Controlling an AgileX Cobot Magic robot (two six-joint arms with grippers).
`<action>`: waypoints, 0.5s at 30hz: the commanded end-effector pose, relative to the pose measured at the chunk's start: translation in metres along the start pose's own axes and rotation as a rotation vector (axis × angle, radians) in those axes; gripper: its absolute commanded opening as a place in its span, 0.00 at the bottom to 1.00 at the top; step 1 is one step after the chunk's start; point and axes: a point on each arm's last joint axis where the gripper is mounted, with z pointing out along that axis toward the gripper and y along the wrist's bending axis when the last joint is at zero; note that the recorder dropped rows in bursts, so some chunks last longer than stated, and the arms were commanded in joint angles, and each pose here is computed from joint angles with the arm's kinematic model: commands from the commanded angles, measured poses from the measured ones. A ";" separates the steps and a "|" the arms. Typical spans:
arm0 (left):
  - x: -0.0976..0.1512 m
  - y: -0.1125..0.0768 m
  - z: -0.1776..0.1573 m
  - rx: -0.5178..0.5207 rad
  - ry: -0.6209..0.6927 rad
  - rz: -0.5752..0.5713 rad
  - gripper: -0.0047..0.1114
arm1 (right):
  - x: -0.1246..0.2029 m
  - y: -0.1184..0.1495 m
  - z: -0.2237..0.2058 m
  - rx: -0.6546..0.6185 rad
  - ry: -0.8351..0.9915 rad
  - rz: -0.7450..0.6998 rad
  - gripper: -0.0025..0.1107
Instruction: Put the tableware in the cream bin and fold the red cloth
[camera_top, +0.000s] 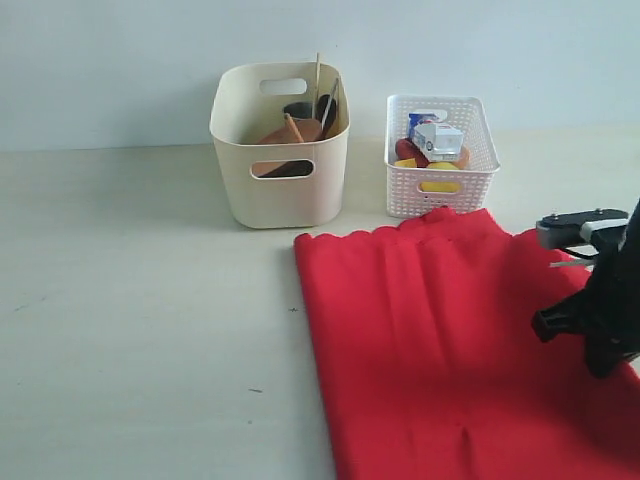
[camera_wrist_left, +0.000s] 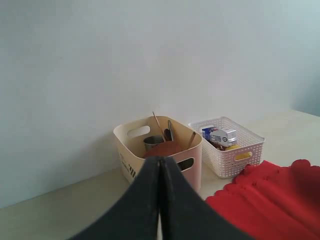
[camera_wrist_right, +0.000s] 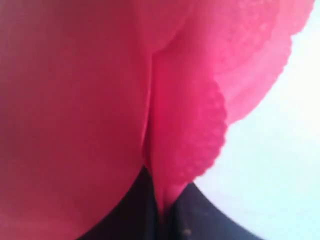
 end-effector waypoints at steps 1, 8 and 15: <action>0.002 0.000 0.000 0.000 0.008 -0.005 0.04 | 0.006 -0.027 -0.010 0.089 0.021 0.080 0.02; 0.002 0.000 0.000 0.001 0.009 -0.005 0.04 | 0.021 -0.076 -0.009 0.082 0.051 0.252 0.02; 0.003 0.000 0.000 0.002 0.011 -0.005 0.04 | 0.033 -0.124 -0.016 0.107 0.029 0.400 0.02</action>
